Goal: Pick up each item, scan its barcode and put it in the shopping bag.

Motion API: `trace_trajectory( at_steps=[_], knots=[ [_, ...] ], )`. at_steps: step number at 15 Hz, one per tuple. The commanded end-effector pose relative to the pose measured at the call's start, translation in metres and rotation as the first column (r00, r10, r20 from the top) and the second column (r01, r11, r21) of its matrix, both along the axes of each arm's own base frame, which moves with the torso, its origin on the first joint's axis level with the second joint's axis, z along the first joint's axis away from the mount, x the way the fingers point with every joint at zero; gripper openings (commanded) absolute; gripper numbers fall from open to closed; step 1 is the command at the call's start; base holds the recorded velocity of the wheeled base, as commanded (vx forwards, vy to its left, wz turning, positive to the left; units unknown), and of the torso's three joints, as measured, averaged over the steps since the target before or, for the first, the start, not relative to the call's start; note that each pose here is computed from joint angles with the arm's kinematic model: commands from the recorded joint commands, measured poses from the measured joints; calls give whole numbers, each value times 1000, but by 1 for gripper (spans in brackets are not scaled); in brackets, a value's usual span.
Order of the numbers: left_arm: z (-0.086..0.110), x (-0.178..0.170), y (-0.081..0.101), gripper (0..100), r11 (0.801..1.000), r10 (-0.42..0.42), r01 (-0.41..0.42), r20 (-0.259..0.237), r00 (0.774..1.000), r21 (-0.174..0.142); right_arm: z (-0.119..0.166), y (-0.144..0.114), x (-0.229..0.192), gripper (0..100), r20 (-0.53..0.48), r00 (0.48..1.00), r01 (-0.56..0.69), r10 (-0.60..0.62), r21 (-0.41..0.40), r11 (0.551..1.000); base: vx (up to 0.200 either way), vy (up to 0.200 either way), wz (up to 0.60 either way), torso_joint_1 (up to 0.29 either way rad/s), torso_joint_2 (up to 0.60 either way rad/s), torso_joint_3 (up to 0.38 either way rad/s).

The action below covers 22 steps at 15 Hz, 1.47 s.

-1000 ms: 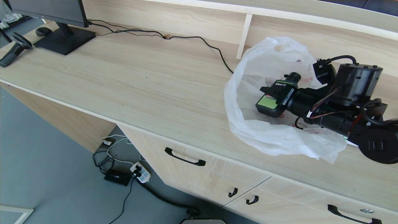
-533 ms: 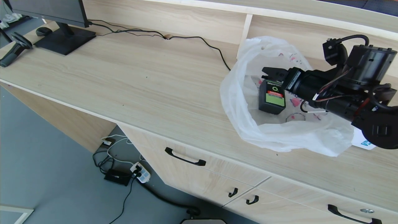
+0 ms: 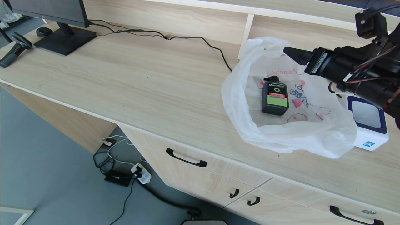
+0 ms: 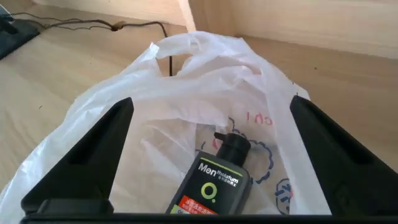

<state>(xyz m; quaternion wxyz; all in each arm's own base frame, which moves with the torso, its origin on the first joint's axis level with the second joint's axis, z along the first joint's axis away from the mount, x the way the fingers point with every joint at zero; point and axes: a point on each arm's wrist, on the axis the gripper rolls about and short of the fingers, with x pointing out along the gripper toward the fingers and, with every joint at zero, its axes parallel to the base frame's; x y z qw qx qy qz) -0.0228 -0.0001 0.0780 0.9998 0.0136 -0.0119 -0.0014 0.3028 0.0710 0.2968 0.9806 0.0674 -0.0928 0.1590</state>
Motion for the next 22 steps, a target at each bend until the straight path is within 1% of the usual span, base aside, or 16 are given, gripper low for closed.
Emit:
trace_trajectory(
  at_steps=[1,2,3,6,8,15,20,21,22],
  knots=[
    [0,0,0,100,1000,0,0,1,1000,0,22,-9,-35,100,105,994,31,-22,-82,996,0,0,0,0,0,0],
    [0,0,0,100,1000,0,0,1,1000,0,23,-8,-59,100,121,993,15,0,-120,993,0,0,0,0,0,0],
    [0,0,0,100,1000,0,0,1,1000,0,24,-6,-66,100,124,992,3,13,-123,992,0,0,0,0,0,0],
    [0,0,0,100,1000,0,0,1,1000,0,23,0,-71,100,127,991,-22,39,-136,990,0,0,0,0,0,0],
    [0,0,0,100,1000,0,0,1,1000,0,23,0,-72,100,133,990,-20,38,-134,991,0,0,0,0,0,0],
    [0,0,0,100,1000,0,0,1,1000,0,25,-1,-75,100,154,987,-14,35,-131,991,0,0,-600,2,3,2],
    [0,0,0,100,1000,0,0,1,1000,0,17,-3,-78,100,160,987,-3,24,-129,992,0,0,-600,2,3,-2],
    [0,0,0,100,1000,0,0,1,1000,0,13,-4,-79,100,147,989,-5,23,-127,992,0,0,0,0,0,0],
    [0,0,0,100,1000,0,0,1,1000,0,6,-5,-85,100,122,992,-17,30,-109,994,0,0,0,0,0,0]
  ],
)
